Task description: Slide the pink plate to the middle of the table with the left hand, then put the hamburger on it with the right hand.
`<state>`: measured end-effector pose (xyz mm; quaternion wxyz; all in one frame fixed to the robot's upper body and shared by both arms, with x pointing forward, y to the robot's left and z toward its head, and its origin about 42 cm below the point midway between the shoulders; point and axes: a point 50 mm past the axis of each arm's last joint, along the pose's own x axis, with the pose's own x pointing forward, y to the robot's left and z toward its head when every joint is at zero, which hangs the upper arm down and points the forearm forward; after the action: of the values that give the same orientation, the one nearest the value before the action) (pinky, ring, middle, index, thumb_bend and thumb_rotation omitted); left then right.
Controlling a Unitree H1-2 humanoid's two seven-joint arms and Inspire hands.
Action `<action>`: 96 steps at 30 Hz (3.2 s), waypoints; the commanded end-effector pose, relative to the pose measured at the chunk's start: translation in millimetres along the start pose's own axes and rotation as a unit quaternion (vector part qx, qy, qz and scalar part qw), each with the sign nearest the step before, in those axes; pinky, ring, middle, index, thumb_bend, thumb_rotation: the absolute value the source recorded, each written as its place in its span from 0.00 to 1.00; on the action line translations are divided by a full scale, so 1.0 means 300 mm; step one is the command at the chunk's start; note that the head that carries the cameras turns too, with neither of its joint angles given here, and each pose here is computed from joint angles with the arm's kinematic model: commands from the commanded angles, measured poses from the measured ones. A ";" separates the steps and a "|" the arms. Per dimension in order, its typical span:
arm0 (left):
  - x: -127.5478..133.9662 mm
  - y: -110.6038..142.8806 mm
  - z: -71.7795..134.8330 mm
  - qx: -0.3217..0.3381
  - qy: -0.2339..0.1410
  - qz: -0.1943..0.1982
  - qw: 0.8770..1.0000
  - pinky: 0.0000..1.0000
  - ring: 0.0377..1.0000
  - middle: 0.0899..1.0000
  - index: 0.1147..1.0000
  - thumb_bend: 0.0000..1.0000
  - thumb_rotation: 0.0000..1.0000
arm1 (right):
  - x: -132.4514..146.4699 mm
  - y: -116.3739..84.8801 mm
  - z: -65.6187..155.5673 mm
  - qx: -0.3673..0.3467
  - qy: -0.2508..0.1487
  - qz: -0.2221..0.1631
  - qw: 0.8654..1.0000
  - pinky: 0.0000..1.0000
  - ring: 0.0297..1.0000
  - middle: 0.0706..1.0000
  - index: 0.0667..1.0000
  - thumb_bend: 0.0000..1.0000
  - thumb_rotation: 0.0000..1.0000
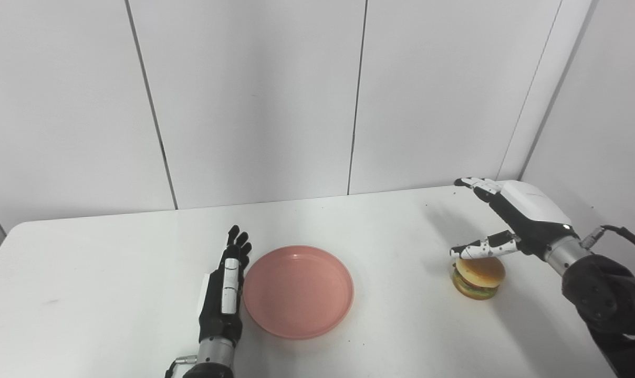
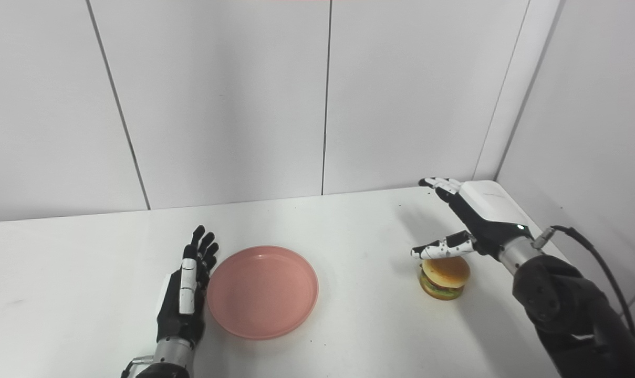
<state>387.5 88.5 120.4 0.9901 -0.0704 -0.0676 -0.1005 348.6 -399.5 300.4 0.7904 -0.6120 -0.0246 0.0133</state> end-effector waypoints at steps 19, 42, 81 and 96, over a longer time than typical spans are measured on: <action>-0.084 0.075 -0.090 0.000 0.039 0.014 0.999 1.00 0.97 0.99 0.98 0.73 1.00 | 0.085 0.138 -0.151 -0.015 0.071 0.077 0.994 0.96 0.96 0.94 0.93 0.96 0.49; -0.093 0.037 -0.083 -0.011 0.033 0.019 0.999 1.00 0.98 0.98 0.98 0.71 1.00 | 0.118 0.134 -0.036 0.102 -0.005 -0.151 0.983 0.33 0.38 0.41 0.47 0.53 0.00; -0.079 -0.083 -0.070 0.014 0.022 0.039 0.999 1.00 0.99 1.00 1.00 0.67 1.00 | 0.201 0.300 0.667 0.176 -0.311 0.000 0.934 0.30 0.36 0.44 0.50 0.51 0.00; -0.087 -0.091 -0.075 0.004 0.026 0.036 0.999 1.00 1.00 1.00 1.00 0.67 1.00 | 0.279 0.434 0.670 0.123 -0.308 0.040 0.942 0.30 0.35 0.44 0.50 0.51 0.00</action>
<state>377.3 70.9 123.7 0.9930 -0.0510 -0.0779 -0.0722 412.2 -177.4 197.5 0.8229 -0.4764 -0.1808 0.2515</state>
